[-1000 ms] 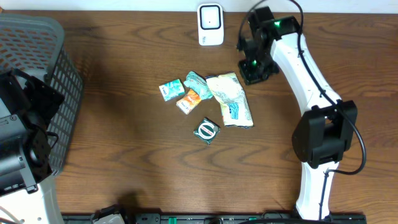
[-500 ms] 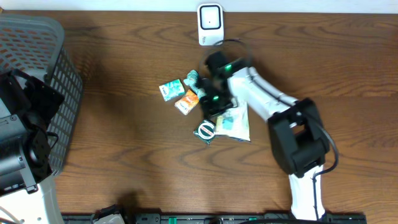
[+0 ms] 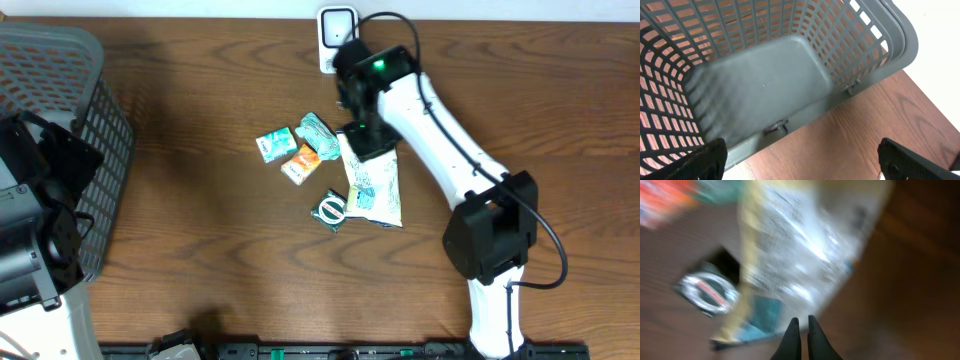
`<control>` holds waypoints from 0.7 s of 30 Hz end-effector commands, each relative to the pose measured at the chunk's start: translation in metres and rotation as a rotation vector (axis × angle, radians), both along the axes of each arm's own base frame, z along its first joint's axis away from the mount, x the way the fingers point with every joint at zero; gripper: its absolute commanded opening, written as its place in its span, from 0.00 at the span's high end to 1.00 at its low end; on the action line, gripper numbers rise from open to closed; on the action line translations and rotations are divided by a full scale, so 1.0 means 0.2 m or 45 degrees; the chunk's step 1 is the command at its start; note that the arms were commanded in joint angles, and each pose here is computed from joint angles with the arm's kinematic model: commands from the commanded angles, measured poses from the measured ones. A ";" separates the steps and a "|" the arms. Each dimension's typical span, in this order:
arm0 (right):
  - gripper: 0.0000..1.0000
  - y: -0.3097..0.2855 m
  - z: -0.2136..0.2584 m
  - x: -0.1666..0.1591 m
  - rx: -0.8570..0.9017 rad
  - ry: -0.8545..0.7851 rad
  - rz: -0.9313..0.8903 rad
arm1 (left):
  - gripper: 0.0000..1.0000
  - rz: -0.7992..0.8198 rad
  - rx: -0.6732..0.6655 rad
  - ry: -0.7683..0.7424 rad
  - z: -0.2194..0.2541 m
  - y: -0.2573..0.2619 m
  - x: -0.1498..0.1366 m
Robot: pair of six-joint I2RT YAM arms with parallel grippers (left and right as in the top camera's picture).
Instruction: Scan the item barcode
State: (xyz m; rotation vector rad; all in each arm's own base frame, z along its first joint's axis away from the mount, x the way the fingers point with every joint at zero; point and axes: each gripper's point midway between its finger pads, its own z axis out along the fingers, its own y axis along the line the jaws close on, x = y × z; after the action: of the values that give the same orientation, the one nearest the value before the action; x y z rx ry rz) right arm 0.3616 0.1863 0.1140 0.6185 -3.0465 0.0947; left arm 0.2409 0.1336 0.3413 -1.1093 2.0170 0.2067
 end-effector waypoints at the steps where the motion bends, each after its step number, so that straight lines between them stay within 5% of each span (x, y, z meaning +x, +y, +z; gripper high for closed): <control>1: 0.99 -0.10 -0.09 -0.10 -0.054 0.137 -0.013 | 0.05 0.017 -0.002 0.000 0.00 0.01 -0.01; 11: 0.99 0.29 -0.60 -0.47 0.292 0.355 0.082 | 0.05 0.017 -0.003 -0.001 0.00 0.01 -0.01; 17: 0.99 0.42 -0.42 -0.24 0.329 0.142 0.101 | 0.05 0.017 -0.003 -0.001 0.00 0.01 -0.01; 21: 0.96 0.29 -0.13 0.05 0.194 -0.102 0.051 | 0.05 0.017 -0.002 0.000 0.00 0.01 -0.01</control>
State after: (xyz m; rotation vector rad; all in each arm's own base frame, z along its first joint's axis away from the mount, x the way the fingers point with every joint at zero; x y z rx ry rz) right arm 0.3283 0.2640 0.0524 0.7452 -2.9846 -0.2578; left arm 0.2410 0.1336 0.3414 -1.1092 2.0166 0.2066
